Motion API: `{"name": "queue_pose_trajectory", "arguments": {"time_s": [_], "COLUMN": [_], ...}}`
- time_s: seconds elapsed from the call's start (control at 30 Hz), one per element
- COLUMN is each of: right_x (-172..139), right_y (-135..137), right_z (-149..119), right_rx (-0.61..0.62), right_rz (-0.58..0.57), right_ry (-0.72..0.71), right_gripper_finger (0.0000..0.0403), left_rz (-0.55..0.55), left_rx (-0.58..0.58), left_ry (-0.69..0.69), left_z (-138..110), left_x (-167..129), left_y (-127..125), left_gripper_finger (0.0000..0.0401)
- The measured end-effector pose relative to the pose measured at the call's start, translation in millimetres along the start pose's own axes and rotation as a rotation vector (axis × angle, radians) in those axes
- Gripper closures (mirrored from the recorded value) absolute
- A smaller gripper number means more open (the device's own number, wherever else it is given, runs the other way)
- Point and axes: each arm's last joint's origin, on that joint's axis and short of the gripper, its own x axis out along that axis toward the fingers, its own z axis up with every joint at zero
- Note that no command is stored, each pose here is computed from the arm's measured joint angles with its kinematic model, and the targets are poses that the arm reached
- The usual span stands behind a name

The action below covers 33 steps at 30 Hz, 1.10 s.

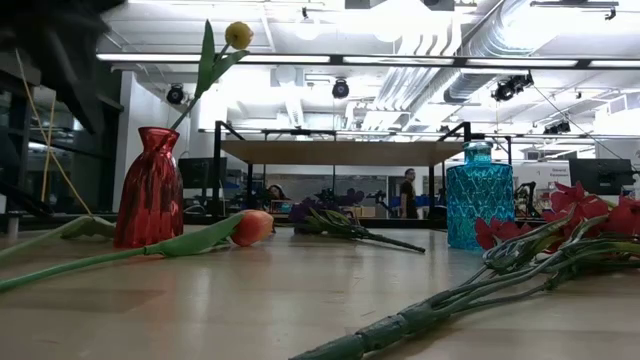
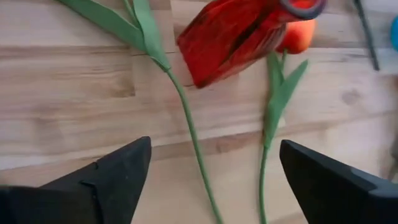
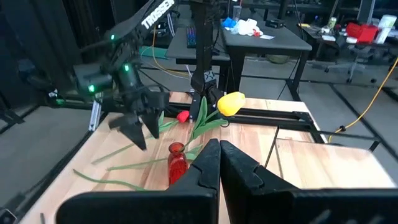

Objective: Pick and place flowers into a vace then onto a shelf
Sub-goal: Put the pink flower into the red vase

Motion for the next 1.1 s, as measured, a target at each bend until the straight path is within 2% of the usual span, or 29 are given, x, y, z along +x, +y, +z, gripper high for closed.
{"name": "queue_pose_trajectory", "arguments": {"time_s": [0.23, 0.4, 0.63, 0.97, 1.1], "right_x": [0, 0, 0, 0, 1], "right_y": [0, 1, 1, 3, 8], "right_z": [0, 0, 4, 7, 8], "right_rx": [0.101, 0.159, 0.209, 0.247, 0.239], "right_rz": [0.008, 0.024, 0.032, 0.073, 0.092], "right_ry": [0.000, 0.000, -0.037, -0.067, -0.065], "right_gripper_finger": [0.0402, 0.0402, 0.0402, 0.0402, 0.0402], "left_rz": [0.178, 0.221, 0.204, 0.146, 0.147], "left_rx": [-0.008, -0.014, -0.073, 0.088, 0.107], "left_ry": [0.053, 0.028, 0.047, 0.144, 0.145], "left_z": [3, 5, 11, 5, 5], "left_x": [25, 40, 52, 53, 53], "left_y": [-6, -9, -21, -27, -27], "left_gripper_finger": [0.0002, 0.0002, 0.0002, 0.0002, 0.0002]}}
